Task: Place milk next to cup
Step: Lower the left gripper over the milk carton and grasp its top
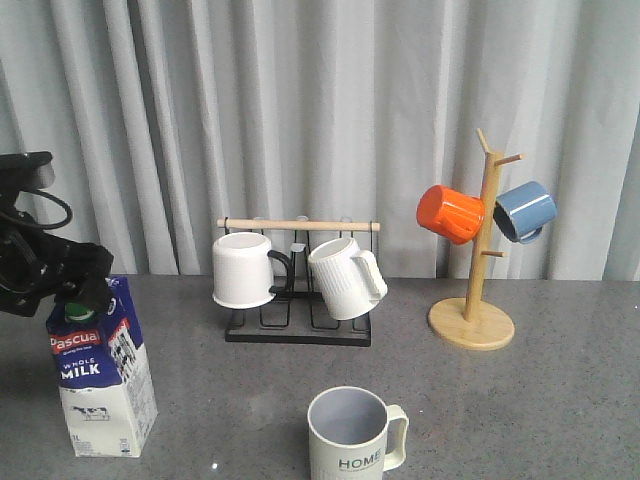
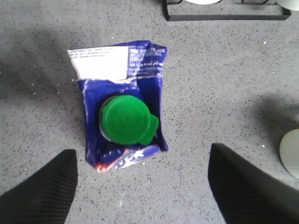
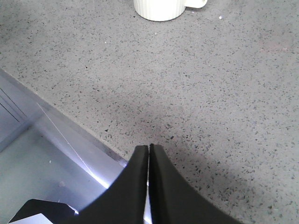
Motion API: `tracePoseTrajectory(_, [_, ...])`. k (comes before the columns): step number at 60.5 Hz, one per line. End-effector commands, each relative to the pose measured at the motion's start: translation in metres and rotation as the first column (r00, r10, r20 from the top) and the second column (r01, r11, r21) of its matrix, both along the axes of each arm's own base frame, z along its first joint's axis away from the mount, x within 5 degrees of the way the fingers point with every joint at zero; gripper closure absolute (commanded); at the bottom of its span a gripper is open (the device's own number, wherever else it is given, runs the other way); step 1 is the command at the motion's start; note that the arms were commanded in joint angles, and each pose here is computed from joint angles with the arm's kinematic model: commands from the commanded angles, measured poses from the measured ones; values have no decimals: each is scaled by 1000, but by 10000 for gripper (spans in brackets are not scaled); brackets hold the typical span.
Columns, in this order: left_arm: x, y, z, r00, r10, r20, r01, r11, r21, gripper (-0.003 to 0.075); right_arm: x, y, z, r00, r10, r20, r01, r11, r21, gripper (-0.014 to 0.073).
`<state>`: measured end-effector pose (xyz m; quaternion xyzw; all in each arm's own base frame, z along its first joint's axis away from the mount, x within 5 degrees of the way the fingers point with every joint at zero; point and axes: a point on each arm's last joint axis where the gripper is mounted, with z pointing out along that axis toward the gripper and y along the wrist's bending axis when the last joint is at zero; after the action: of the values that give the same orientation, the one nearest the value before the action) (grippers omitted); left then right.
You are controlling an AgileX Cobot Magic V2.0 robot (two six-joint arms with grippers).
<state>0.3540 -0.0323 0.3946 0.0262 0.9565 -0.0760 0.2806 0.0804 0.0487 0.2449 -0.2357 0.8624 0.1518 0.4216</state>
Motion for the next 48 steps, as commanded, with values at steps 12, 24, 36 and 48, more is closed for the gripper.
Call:
tracePoseTrajectory(12, [10, -3, 10, 993, 9, 114, -6, 1000, -26, 179, 4, 1, 12, 998, -23, 63, 20, 999, 36, 601])
tracePoseTrajectory(24, [26, -3, -7, 996, 12, 92, -11, 1000, -17, 179, 4, 1, 12, 998, -23, 63, 20, 999, 36, 600])
tracePoseTrajectory(36, [39, -4, -28, 999, 12, 35, -11, 1000, -14, 183, 4, 1, 12, 998, -23, 63, 20, 999, 36, 600])
tracePoseTrajectory(48, [40, -4, -35, 1000, 7, -7, -7, 1000, -11, 265, 4, 1, 12, 998, -23, 63, 20, 999, 36, 600])
